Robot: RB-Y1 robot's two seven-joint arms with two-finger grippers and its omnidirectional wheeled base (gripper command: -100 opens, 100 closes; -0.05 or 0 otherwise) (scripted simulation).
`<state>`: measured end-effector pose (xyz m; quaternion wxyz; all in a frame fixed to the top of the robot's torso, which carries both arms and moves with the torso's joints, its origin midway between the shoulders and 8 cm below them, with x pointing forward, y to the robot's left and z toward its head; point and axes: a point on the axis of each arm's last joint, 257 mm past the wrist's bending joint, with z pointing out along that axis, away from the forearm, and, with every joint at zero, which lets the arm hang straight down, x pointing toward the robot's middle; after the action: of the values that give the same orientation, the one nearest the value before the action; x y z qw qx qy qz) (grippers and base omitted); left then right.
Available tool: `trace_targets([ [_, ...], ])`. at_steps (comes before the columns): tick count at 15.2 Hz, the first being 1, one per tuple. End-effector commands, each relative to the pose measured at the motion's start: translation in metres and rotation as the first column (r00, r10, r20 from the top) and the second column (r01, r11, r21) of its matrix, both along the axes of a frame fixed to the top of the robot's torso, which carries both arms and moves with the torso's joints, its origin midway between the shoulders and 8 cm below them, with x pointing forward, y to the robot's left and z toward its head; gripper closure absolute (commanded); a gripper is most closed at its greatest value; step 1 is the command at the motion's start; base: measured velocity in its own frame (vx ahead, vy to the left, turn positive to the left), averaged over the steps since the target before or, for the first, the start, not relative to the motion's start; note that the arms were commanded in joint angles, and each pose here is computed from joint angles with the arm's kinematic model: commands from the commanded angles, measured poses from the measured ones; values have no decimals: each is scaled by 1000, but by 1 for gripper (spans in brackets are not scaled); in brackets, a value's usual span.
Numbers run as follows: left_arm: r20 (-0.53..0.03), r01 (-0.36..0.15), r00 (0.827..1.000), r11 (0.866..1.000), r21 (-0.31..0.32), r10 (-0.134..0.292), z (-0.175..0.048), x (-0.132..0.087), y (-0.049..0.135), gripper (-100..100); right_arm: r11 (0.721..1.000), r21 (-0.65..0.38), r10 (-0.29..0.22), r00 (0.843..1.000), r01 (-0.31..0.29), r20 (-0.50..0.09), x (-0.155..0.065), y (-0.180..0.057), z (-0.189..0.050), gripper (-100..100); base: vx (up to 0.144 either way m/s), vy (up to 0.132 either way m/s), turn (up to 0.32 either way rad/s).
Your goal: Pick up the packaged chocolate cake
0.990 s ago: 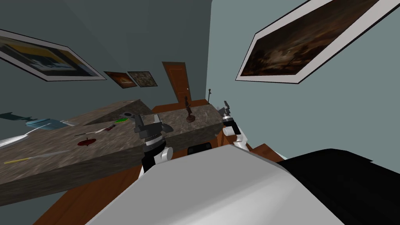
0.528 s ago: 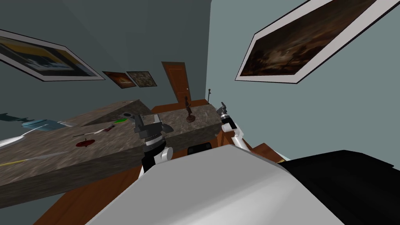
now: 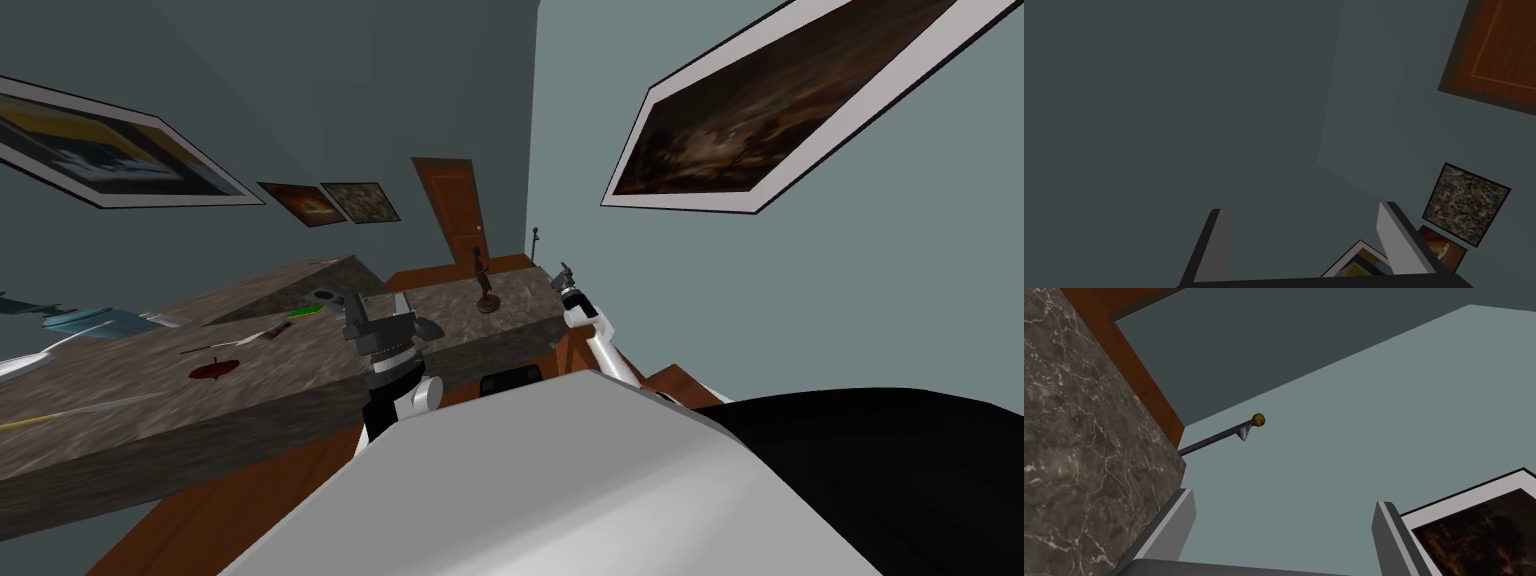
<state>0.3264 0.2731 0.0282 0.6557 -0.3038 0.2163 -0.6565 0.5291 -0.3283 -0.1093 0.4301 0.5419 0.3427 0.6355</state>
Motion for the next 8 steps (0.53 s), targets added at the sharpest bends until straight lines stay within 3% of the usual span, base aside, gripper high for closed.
trace_targets([
  [1,0,0,1000,1000,0,0,0,0,0,0,999,37,-2,999,3,-47,12,-3,-13,-100,1,11,-18],
  [5,0,0,1000,1000,0,0,0,0,0,0,996,84,-2,995,10,-99,27,-6,-26,-100,0,10,-12],
  [8,0,0,1000,1000,0,0,0,0,0,0,985,172,4,986,25,-168,50,-9,-40,-100,0,12,-22],
])
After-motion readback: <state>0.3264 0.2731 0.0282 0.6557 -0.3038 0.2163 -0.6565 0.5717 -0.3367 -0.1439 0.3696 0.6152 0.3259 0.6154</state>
